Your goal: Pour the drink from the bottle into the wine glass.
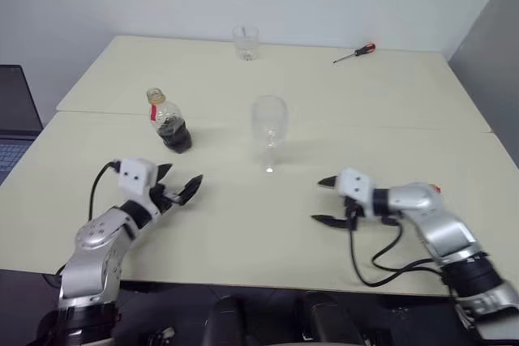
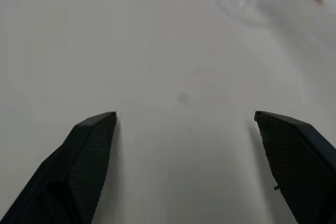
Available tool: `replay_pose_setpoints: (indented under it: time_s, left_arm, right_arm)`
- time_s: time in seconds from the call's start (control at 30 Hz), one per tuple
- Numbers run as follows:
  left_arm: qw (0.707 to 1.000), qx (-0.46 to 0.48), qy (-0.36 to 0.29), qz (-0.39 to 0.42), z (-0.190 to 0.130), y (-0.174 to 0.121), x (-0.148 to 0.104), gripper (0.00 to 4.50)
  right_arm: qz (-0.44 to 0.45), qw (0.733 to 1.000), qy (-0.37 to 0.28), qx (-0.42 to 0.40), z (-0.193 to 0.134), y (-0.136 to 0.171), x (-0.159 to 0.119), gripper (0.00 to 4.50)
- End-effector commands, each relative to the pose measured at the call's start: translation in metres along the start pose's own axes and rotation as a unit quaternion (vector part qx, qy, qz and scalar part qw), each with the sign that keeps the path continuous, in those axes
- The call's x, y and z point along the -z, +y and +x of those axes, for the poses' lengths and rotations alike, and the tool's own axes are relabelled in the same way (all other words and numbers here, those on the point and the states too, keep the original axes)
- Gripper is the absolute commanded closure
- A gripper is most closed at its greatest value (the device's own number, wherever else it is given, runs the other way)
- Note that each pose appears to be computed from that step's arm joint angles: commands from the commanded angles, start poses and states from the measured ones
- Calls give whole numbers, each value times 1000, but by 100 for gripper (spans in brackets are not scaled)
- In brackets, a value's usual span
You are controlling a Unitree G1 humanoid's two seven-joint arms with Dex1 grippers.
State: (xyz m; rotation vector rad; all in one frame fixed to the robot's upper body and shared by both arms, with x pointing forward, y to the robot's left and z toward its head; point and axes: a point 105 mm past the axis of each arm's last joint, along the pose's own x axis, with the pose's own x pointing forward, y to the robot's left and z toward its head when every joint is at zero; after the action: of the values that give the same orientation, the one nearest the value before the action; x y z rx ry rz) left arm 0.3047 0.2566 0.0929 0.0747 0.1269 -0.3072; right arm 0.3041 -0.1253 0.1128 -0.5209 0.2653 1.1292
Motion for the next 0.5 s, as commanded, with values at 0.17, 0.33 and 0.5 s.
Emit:
replay_pose_setpoints:
  time_s: [0.17,0.33,0.5]
  left_arm:
    - [995,-61,-71,21,9,23,-30,0]
    - [992,-64,-103,36,29,32,-54,0]
    - [990,-58,-120,41,35,30,-63,0]
  right_arm:
    - [12,991,-127,-34,-58,-17,-124,2]
    - [-4,987,-160,-11,-47,-30,-166,2]
    - [-17,983,-182,2,-39,-30,-183,2]
